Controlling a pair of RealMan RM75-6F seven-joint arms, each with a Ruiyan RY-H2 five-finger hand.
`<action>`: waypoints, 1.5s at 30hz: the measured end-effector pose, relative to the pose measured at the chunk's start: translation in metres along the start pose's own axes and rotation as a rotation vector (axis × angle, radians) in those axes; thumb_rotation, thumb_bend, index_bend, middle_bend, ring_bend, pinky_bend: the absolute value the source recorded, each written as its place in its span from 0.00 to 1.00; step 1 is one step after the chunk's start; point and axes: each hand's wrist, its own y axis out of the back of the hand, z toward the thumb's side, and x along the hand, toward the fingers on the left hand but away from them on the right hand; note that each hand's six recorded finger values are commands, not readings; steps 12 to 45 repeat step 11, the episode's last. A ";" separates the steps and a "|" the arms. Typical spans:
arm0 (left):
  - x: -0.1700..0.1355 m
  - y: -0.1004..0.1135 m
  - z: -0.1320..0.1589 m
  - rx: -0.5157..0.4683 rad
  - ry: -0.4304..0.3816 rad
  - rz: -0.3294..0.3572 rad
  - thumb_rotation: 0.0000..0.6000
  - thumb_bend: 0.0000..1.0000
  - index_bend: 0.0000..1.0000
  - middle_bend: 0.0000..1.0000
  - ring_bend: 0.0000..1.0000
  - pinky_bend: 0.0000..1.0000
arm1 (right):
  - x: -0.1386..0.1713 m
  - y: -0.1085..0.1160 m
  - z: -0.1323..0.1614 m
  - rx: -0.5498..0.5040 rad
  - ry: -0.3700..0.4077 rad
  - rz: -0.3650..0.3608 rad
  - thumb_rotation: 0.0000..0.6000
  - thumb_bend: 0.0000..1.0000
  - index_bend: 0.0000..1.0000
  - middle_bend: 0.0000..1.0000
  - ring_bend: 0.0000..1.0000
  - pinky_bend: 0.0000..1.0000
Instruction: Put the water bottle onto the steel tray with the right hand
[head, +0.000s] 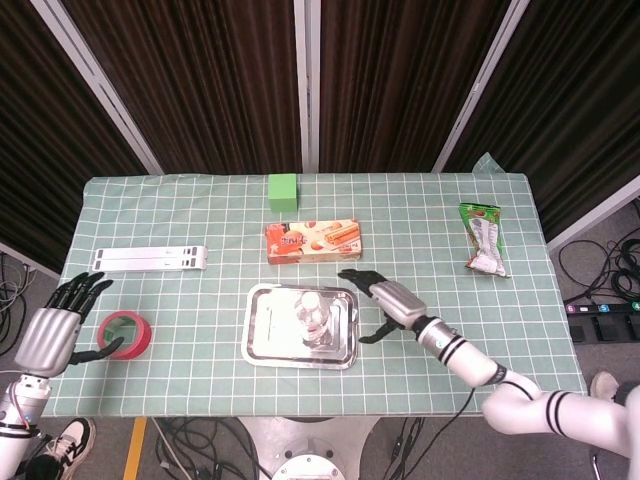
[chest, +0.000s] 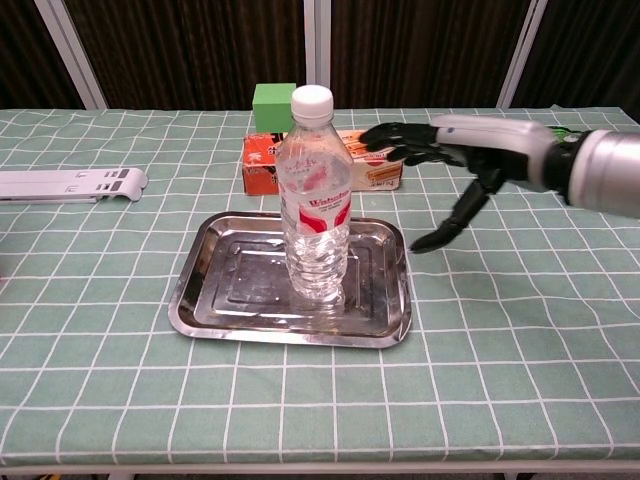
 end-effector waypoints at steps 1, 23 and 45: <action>0.000 0.001 0.001 0.001 -0.001 0.002 0.70 0.22 0.18 0.19 0.10 0.16 | 0.011 0.006 -0.008 0.060 -0.033 -0.010 1.00 0.00 0.00 0.00 0.00 0.00; 0.003 0.003 0.006 0.003 -0.023 0.016 0.70 0.22 0.18 0.19 0.10 0.16 | 0.124 0.054 -0.069 0.501 -0.342 -0.357 1.00 0.00 0.00 0.03 0.00 0.00; 0.003 0.003 0.006 0.003 -0.023 0.016 0.70 0.22 0.18 0.19 0.10 0.16 | 0.124 0.054 -0.069 0.501 -0.342 -0.357 1.00 0.00 0.00 0.03 0.00 0.00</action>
